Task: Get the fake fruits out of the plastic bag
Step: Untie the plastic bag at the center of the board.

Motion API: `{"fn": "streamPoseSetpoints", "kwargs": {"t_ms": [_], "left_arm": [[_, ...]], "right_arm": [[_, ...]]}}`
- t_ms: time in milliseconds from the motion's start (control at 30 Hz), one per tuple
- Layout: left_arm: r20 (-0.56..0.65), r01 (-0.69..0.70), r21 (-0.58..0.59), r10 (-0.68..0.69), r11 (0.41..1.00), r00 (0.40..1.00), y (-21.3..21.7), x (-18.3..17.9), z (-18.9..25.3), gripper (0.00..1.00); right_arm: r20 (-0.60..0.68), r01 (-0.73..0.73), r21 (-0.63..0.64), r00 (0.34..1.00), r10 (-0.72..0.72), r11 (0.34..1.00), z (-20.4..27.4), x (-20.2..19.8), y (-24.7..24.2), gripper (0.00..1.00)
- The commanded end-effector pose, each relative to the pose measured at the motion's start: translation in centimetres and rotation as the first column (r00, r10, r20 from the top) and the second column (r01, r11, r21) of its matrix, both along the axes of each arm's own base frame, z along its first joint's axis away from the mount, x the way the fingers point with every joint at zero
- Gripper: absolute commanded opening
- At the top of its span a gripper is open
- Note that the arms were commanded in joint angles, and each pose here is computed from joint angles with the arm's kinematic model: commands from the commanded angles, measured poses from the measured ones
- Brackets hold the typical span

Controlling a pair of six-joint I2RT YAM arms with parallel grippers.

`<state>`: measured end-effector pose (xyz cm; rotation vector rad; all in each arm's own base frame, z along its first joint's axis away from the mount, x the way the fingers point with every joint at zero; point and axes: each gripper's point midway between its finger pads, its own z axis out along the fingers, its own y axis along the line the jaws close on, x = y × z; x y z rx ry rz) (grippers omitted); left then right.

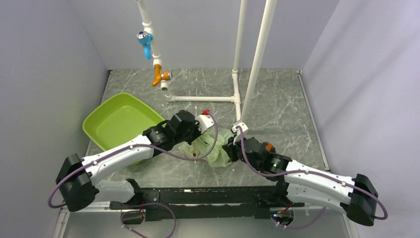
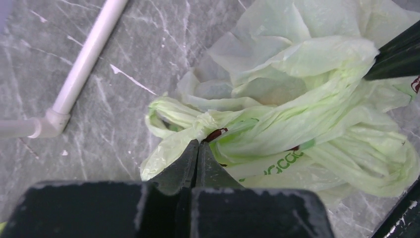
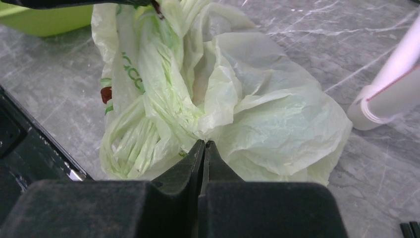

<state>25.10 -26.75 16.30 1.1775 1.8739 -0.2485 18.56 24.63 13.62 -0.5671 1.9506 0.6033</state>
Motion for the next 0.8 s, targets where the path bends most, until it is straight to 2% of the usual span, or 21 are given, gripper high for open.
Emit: {"fn": "streamPoseSetpoints", "kwargs": {"t_ms": [0,100,167,267,400,467,533,567,633,767], "left_arm": [[0.145,-0.069,-0.097,0.082,0.993,0.986,1.5,0.9,4.5,0.0],[0.195,-0.095,-0.175,0.129,0.98,0.972,2.4,0.8,6.2,0.0],[0.222,-0.114,-0.213,0.162,0.97,0.961,3.1,0.8,7.0,0.0],[0.248,-0.116,-0.252,0.18,0.961,0.952,3.6,0.6,7.8,0.0],[0.248,-0.085,-0.269,0.154,0.959,0.956,3.4,0.1,8.1,0.0],[0.246,-0.084,-0.267,0.152,0.96,0.957,3.3,0.1,8.1,0.0],[0.242,-0.091,-0.258,0.155,0.962,0.958,3.3,0.2,8.0,0.0],[0.24,-0.089,-0.254,0.152,0.963,0.959,3.3,0.2,7.9,0.0],[0.236,-0.084,-0.256,0.146,0.963,0.961,3.2,0.1,7.9,0.0],[0.238,-0.085,-0.254,0.147,0.964,0.96,3.2,0.2,7.9,0.0]], "right_arm": [[0.0,0.168,0.042,0.986,-0.168,0.985,0.4,0.9,-2.7,0.0],[-0.017,0.284,0.066,0.959,-0.283,0.957,-0.1,1.1,-5.0,0.07],[-0.02,0.28,0.095,0.96,-0.279,0.955,-0.1,0.9,-5.1,0.24],[-0.012,0.161,0.092,0.987,-0.16,0.983,0.3,-0.1,-3.6,0.39],[0.026,0.044,0.055,0.999,-0.046,0.998,2.4,-0.4,-1.9,0.48],[0.06,-0.006,0.056,0.998,0.003,0.998,4.1,-0.4,-1.1,0.59],[0.099,-0.083,0.077,0.992,0.075,0.994,5.9,-0.7,0.3,0.74],[0.119,-0.127,0.093,0.986,0.116,0.988,6.9,-0.9,1.2,0.78],[0.142,-0.185,0.104,0.975,0.17,0.977,8.2,-1.0,2.7,0.82],[0.142,-0.217,0.082,0.969,0.204,0.973,8.8,-0.2,4.9,0.84]]}}
